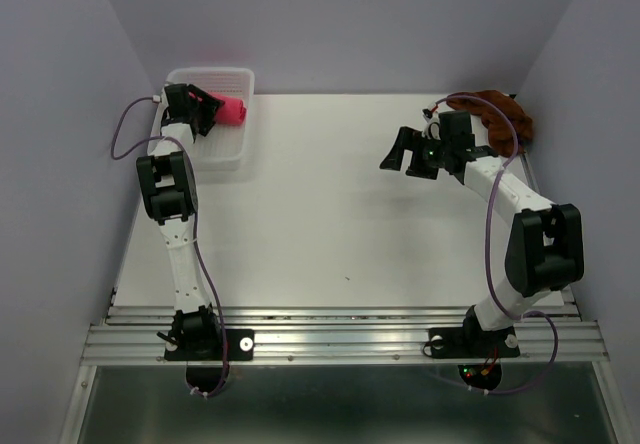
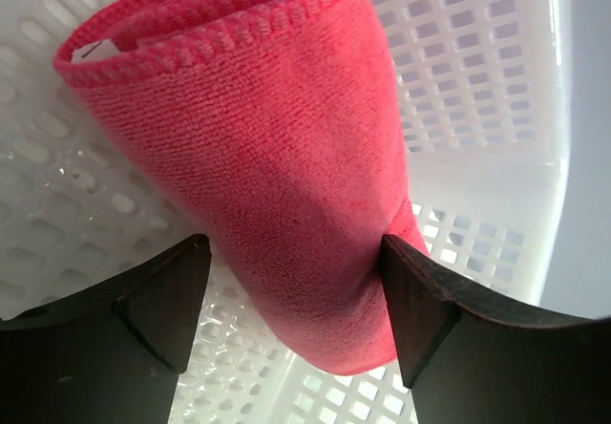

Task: Roll the towels
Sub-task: Place the rolled towel into the container, then move the towel to the center of the board

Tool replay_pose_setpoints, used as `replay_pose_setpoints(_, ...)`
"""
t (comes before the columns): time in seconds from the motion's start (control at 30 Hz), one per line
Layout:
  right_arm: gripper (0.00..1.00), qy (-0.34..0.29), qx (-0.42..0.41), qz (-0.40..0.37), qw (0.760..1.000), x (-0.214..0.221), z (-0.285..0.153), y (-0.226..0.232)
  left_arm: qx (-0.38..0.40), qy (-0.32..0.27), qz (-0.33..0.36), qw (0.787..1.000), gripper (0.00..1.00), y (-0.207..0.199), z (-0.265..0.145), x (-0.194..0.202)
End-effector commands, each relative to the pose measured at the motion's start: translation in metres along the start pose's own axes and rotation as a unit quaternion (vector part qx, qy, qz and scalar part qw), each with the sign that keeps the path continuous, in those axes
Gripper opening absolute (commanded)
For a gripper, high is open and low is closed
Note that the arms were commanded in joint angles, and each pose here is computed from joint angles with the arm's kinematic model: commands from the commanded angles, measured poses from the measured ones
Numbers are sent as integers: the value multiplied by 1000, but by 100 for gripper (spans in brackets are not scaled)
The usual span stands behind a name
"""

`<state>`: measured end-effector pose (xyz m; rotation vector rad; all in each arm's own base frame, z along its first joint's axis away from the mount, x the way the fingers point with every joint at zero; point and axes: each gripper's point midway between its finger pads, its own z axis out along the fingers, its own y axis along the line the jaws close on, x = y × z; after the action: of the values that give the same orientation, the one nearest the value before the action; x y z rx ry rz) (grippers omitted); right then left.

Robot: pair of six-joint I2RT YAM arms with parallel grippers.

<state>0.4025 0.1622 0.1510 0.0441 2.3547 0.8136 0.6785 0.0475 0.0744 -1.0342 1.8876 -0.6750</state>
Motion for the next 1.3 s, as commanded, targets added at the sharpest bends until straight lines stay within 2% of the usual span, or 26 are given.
replay_pose_setpoints(0.0, 100, -14, -14, -18, 1000, -13, -4, 9, 31, -21, 6, 999, 83, -46, -37, -27)
replay_pose_setpoints(0.47, 100, -15, -18, -26, 999, -12, -7, 11, 4, -35, 16, 999, 92, -58, -65, -42)
replay_pose_setpoints(1.07, 100, -12, -23, -31, 999, -12, -6, 12, 46, -6, 37, 998, 92, -96, -95, -42)
replay_pose_setpoints(1.27, 100, -25, -15, -32, 999, -22, -6, 12, 37, -29, 64, 997, 95, -112, -124, -57)
